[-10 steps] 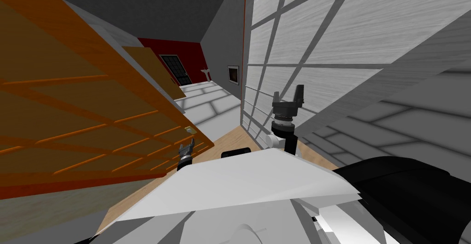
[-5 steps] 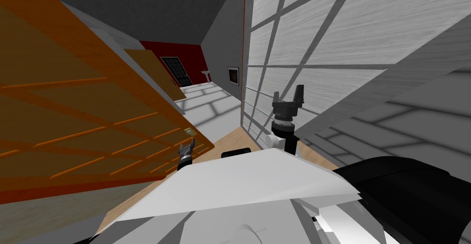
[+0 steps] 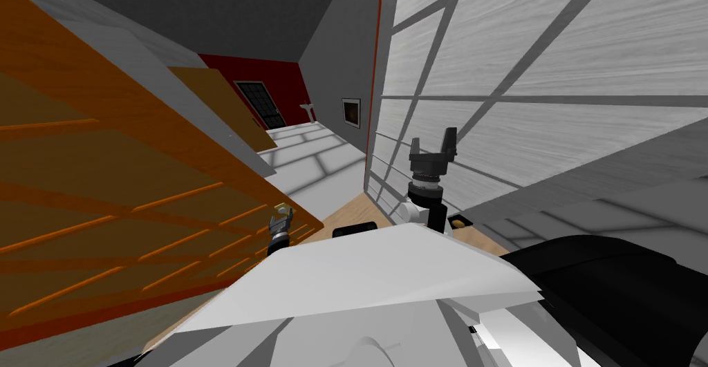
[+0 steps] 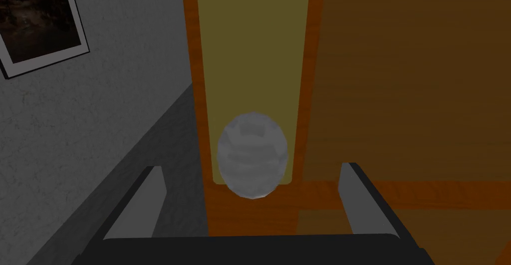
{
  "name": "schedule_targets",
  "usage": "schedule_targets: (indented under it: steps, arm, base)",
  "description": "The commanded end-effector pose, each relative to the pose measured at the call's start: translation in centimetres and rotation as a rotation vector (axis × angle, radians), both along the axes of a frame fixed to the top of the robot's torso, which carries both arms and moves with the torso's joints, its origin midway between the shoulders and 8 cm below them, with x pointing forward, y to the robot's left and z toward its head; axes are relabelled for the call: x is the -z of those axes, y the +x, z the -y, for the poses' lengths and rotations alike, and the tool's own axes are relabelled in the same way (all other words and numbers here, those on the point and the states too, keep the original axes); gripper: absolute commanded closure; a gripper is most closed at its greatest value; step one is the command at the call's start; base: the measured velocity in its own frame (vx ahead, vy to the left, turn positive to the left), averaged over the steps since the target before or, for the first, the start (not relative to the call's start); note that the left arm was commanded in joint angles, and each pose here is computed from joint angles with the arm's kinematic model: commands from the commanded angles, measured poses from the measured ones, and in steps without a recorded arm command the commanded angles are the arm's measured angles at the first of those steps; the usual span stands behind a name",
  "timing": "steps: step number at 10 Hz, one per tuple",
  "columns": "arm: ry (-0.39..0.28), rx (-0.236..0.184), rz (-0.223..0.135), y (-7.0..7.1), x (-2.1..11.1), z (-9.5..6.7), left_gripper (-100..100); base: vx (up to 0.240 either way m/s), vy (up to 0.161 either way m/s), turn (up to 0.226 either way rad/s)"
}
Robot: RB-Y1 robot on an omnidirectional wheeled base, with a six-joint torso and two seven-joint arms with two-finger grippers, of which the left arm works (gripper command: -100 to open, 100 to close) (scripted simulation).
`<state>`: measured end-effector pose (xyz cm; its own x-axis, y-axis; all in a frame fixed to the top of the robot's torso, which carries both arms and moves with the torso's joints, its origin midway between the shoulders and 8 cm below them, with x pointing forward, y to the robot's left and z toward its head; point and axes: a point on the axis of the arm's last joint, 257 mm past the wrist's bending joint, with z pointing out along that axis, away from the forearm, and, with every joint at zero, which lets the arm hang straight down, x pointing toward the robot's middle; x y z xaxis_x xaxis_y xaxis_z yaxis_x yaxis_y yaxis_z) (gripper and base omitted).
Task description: Pull the door open
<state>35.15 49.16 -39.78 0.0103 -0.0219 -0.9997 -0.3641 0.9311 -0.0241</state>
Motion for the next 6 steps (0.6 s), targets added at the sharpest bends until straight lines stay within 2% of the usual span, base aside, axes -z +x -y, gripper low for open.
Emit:
schedule_targets:
  steps: [1,2,3,6]
  arm:
    - [0.0,-0.004,0.0,0.09,0.01,-0.04,-100]
    - [0.0,-0.003,0.0,0.05,0.01,-0.03,-100]
    - [0.0,-0.003,0.0,0.05,0.01,-0.03,100]
    - [0.0,-0.003,0.0,0.05,0.01,-0.03,100]
  base:
    - [0.197,0.09,-0.025]
    - [0.087,0.039,-0.007]
    - [-0.018,-0.007,0.019]
    - [-0.022,-0.009,-0.007]
